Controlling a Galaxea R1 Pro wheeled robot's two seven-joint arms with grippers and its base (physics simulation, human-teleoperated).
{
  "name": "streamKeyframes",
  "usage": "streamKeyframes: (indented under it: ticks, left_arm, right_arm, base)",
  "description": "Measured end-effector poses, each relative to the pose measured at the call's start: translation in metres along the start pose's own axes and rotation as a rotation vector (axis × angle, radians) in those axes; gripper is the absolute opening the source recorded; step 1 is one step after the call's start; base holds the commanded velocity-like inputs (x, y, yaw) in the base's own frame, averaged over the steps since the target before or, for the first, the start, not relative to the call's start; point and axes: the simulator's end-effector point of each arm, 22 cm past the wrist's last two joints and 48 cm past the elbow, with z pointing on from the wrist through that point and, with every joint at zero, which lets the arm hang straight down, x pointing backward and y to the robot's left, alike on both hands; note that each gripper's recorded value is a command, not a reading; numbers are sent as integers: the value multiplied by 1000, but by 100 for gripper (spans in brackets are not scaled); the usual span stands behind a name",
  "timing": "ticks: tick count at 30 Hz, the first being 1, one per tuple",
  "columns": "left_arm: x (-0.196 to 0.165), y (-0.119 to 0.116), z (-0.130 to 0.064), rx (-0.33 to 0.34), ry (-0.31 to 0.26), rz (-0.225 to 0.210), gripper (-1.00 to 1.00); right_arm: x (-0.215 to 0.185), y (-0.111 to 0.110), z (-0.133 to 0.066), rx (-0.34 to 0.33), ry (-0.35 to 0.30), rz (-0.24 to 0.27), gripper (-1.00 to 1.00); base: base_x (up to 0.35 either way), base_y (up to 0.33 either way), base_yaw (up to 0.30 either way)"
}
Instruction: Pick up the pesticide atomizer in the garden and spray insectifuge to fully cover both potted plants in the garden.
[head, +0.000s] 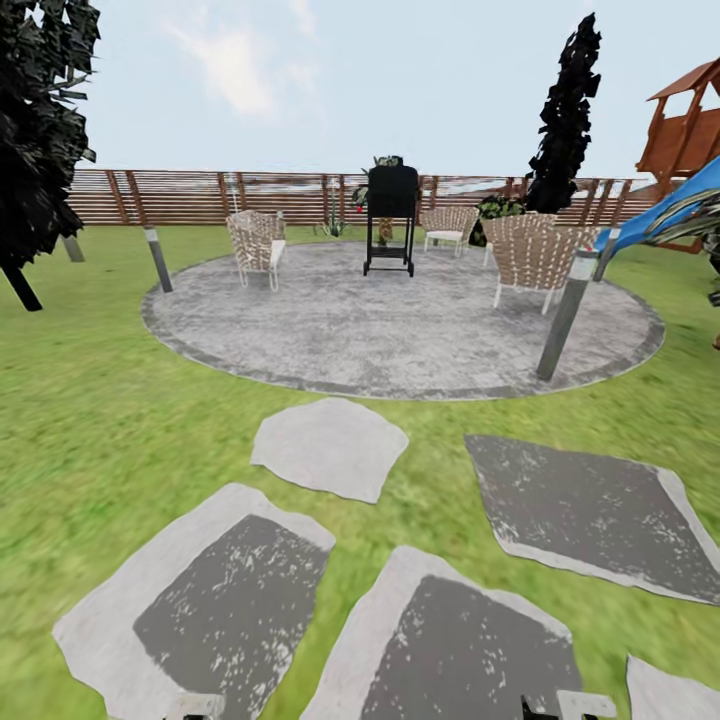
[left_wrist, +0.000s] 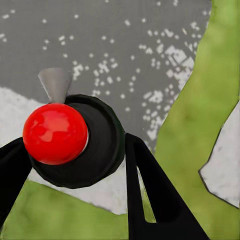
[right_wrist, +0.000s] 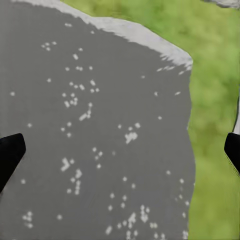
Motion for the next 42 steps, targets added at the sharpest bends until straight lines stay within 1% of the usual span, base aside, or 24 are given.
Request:
streamKeyframes:
  ticks: [42]
  left_arm:
    - [0, 0, 0, -1, 0, -1, -100]
  right_arm:
    - [0, 0, 0, 0, 0, 0, 100]
  base:
    - [339, 0, 0]
